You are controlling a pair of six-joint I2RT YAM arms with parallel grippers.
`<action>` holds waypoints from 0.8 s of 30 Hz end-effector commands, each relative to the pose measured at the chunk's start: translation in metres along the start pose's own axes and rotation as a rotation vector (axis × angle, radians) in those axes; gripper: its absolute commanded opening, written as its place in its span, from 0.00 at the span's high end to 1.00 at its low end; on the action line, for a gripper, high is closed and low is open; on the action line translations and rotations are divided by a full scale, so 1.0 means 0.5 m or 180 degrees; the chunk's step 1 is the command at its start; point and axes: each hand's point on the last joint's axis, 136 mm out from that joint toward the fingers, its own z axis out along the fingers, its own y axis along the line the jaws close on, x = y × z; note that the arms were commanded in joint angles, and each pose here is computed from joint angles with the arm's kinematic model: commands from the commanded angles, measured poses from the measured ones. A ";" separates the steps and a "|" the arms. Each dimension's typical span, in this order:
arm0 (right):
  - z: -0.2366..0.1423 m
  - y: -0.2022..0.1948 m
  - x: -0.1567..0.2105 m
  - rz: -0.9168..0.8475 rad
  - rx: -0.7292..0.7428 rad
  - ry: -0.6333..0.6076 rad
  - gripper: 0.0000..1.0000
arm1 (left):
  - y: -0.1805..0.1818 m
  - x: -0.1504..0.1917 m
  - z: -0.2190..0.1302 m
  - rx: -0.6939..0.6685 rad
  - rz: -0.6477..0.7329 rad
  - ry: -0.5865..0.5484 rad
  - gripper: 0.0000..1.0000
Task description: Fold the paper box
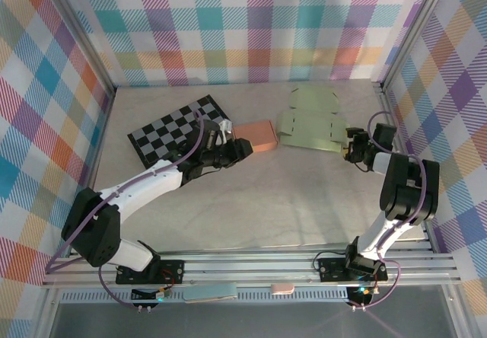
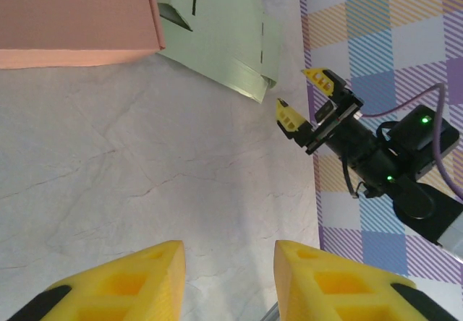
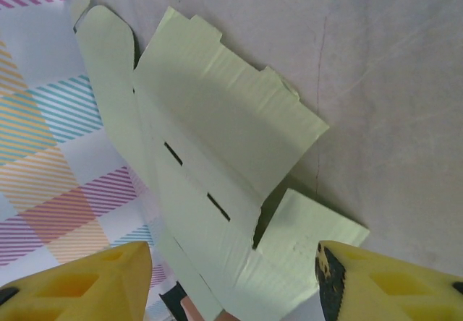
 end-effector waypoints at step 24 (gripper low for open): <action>0.091 0.014 -0.028 0.0537 -0.0291 -0.0091 0.60 | -0.040 -0.010 -0.008 0.0146 0.0087 -0.0035 0.64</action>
